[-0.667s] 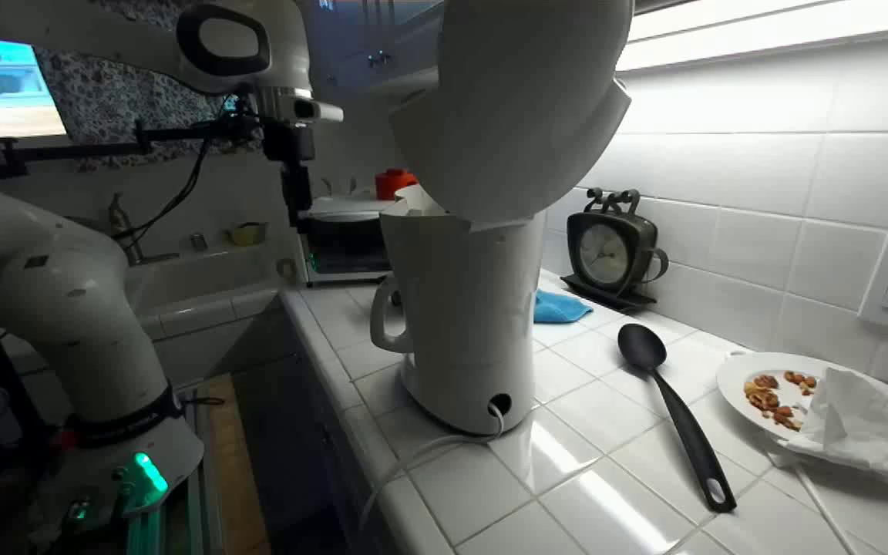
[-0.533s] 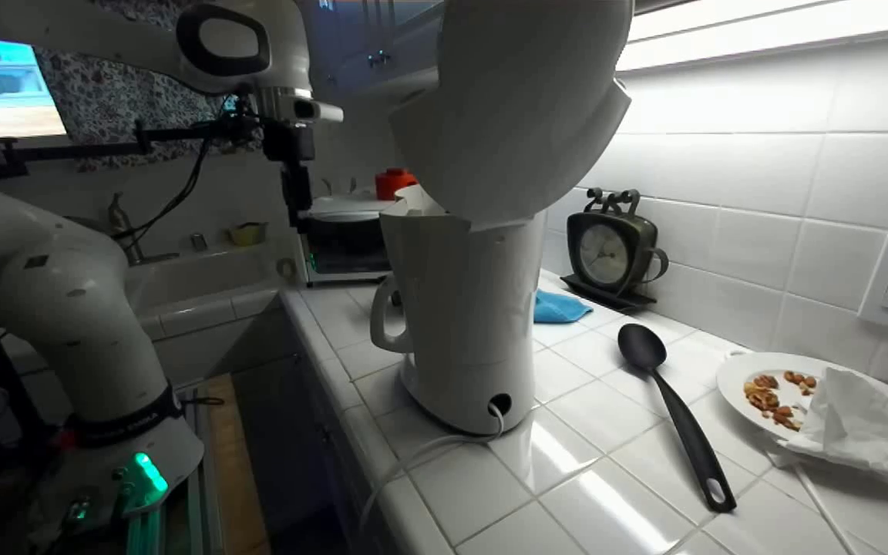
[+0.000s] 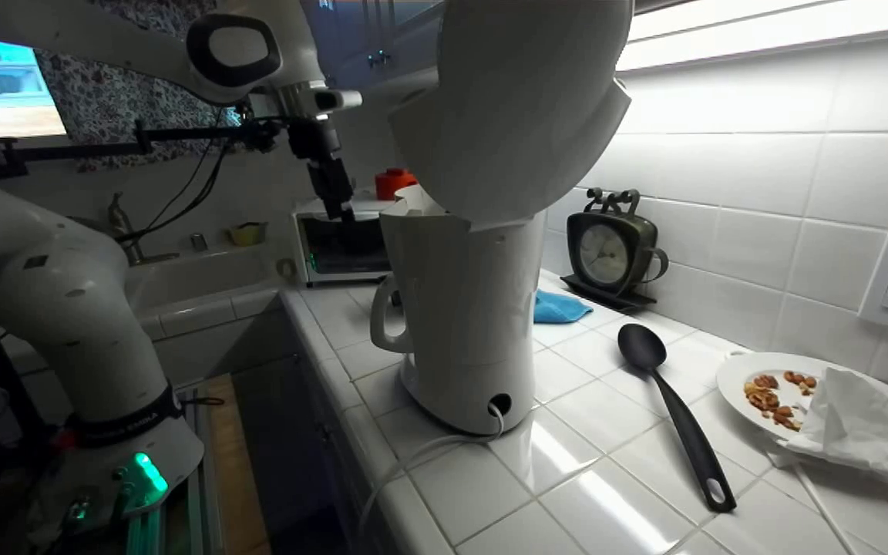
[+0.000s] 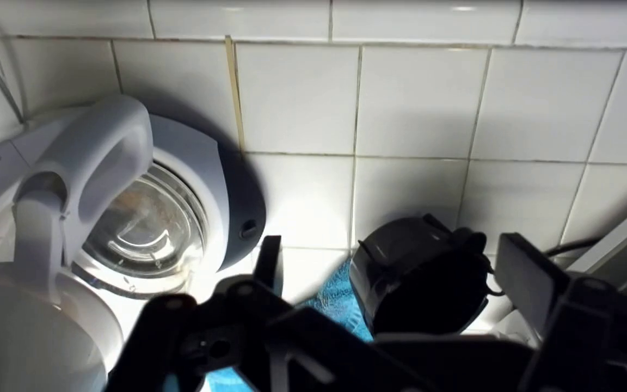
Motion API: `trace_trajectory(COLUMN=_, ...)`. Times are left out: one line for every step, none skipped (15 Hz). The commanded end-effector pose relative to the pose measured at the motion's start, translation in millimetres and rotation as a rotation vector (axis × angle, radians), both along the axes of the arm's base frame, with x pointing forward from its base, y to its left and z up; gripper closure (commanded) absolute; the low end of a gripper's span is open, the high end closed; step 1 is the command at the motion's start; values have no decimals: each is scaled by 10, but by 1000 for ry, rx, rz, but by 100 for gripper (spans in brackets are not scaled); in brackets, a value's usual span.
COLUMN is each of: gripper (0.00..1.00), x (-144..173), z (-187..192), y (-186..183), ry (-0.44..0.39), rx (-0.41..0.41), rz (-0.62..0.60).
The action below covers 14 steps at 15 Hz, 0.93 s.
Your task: Place the coffee strainer inside the coffee maker
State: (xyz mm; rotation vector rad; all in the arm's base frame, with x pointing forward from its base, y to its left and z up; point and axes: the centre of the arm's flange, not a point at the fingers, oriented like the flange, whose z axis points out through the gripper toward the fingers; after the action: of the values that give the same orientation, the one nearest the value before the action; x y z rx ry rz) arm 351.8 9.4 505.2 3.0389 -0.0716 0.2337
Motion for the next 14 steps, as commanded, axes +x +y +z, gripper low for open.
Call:
trace_trajectory(gripper=0, x=219, z=-241, y=-51, ry=-28, rx=33, rz=0)
trace_trajectory(gripper=0, x=257, z=-290, y=-51, ry=-26, rx=27, rz=-6)
trace_trajectory(gripper=0, x=299, z=-346, y=-46, ry=-12, rx=18, rz=-16)
trace_trajectory(gripper=0, x=332, z=-400, y=-39, ry=-5, rx=16, rz=-26)
trace_trajectory(gripper=0, x=371, z=-470, y=-33, ry=9, rx=23, rz=-40)
trace_trajectory(gripper=0, x=413, z=-541, y=-25, ry=15, rx=29, rz=-62)
trace_trajectory(gripper=0, x=446, z=-598, y=-12, ry=13, rx=34, rz=-82)
trace_trajectory(gripper=0, x=485, z=-649, y=-3, ry=18, rx=33, rz=-102)
trace_trajectory(gripper=0, x=517, z=-697, y=4, ry=15, rx=36, rz=-122)
trace_trajectory(gripper=0, x=548, z=-747, y=7, ry=12, rx=36, rz=-135)
trace_trajectory(gripper=0, x=580, z=-786, y=5, ry=6, rx=38, rz=-154)
trace_trajectory(gripper=0, x=615, z=-828, y=3, ry=-3, rx=42, rz=-166)
trace_trajectory(gripper=0, x=654, z=-869, y=5, ry=-10, rx=46, rz=-182)
trace_trajectory(gripper=0, x=686, z=-904, y=7, ry=-18, rx=44, rz=-189)
